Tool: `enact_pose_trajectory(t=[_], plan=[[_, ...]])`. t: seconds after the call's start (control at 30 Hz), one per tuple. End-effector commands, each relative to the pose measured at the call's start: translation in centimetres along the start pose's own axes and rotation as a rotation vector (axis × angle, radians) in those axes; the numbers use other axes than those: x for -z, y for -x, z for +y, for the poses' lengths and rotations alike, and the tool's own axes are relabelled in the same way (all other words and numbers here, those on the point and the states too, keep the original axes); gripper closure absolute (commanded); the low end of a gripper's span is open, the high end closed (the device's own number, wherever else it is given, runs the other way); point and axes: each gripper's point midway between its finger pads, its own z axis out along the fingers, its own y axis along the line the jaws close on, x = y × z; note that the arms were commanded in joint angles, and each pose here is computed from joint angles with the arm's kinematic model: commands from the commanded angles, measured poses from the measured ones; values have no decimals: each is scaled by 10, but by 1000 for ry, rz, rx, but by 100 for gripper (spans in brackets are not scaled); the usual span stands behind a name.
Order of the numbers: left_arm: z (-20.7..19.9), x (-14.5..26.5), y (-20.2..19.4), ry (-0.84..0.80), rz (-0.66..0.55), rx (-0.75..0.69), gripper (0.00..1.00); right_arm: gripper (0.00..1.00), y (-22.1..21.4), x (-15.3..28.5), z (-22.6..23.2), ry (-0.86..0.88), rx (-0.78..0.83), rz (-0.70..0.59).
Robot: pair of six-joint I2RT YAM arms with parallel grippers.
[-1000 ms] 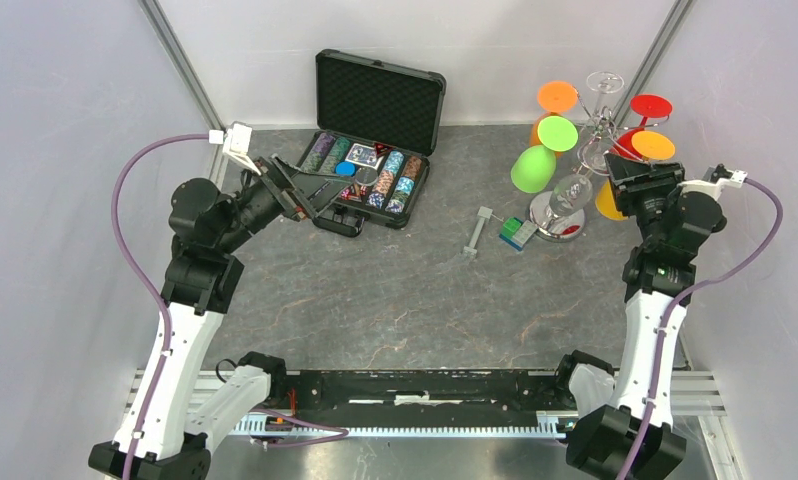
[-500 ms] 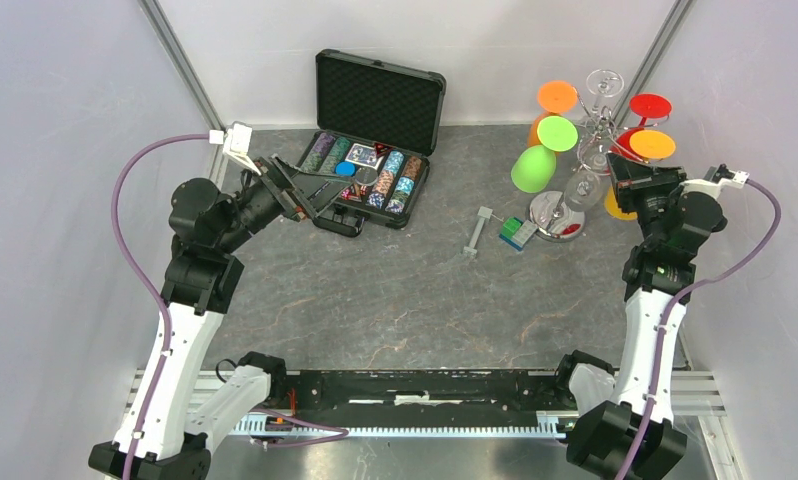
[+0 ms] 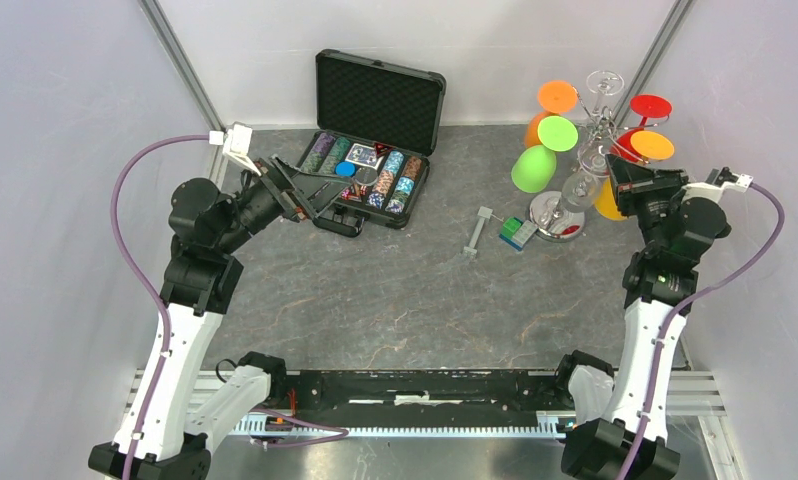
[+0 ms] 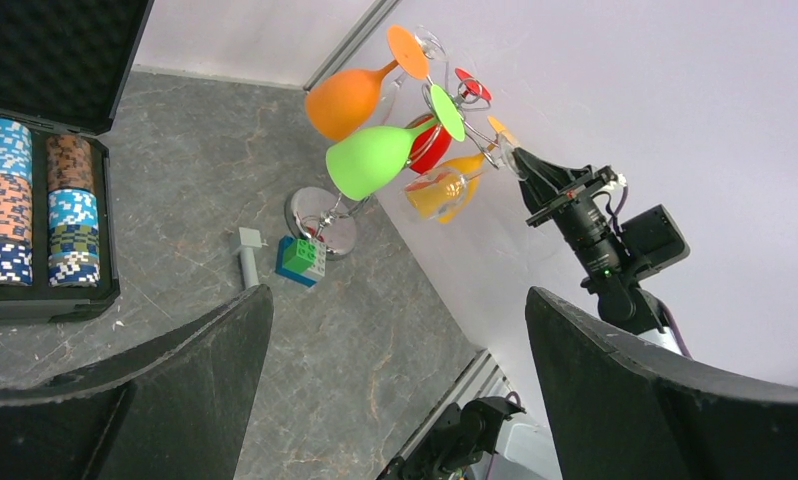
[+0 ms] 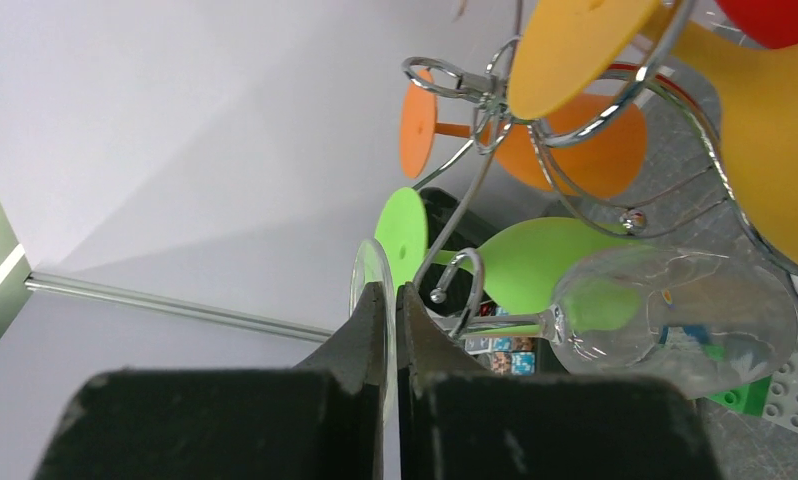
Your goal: Take the wine glass off the wine glass rack
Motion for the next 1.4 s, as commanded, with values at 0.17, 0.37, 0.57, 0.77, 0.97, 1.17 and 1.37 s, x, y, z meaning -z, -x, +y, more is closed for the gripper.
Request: enact_pose_trajectory(t=[0.17, 0.37, 0.57, 0.77, 0.97, 1.17, 1.37], plan=[[-12, 4, 14, -19, -40, -57, 0, 100, 6, 10, 60, 177, 23, 2], [-11, 1, 13, -18, -36, -52, 0, 100, 2, 7, 63, 207, 13, 42], [-13, -2, 12, -44, -30, -35, 0, 100, 3, 2, 65, 225, 1, 47], [-10, -6, 10, -50, -20, -16, 0, 100, 11, -11, 67, 216, 34, 16], [-7, -10, 9, -48, -15, -7, 0, 100, 15, -29, 62, 191, 58, -13], [-5, -11, 7, -45, -9, -3, 0, 100, 28, -34, 52, 117, 96, -88], [-4, -10, 6, -43, -6, -2, 0, 100, 46, -28, 54, 53, 147, -181]])
